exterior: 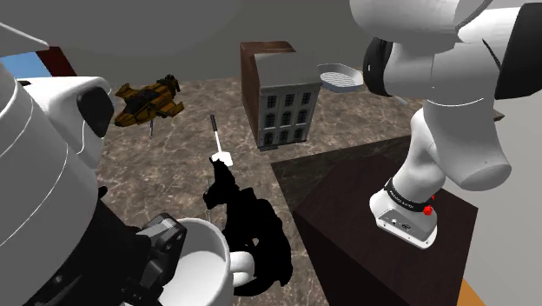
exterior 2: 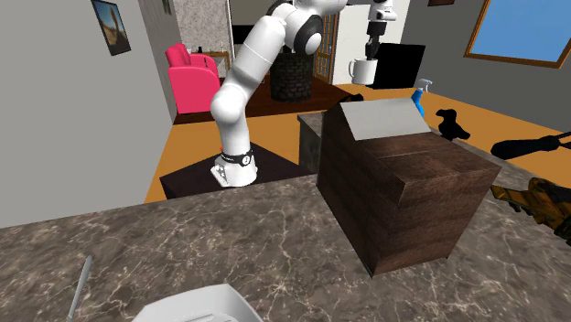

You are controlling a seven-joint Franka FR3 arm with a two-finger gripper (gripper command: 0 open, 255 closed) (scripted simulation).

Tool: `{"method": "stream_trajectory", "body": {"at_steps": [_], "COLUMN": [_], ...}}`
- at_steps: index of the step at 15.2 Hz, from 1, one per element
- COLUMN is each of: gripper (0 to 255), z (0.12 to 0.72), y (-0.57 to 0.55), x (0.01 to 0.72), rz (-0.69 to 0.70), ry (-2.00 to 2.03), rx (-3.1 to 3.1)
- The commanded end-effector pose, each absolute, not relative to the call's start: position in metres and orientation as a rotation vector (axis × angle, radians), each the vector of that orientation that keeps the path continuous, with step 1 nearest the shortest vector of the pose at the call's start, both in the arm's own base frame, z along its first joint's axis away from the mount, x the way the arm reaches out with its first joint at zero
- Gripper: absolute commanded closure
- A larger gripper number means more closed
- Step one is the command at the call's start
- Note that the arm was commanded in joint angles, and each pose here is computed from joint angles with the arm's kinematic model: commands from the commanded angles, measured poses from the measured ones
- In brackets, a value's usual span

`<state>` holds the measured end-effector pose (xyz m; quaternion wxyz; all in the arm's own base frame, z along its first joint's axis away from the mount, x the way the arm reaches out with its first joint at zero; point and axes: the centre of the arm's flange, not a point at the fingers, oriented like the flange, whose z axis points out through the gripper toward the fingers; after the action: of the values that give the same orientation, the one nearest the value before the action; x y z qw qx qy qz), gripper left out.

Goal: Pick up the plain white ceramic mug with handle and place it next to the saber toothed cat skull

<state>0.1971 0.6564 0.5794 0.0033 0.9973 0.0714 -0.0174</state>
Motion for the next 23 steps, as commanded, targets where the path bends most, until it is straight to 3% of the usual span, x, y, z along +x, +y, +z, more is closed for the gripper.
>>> {"method": "stream_trajectory", "body": {"at_steps": [1,23], "gripper": [255,255], "z": [0.569,0.452], "y": [0.658,0.658], "x": [0.197,0.197], "rz": [-0.054,-0.054], "ry": [0.223,0.223], "rx": [3.128,3.128]}}
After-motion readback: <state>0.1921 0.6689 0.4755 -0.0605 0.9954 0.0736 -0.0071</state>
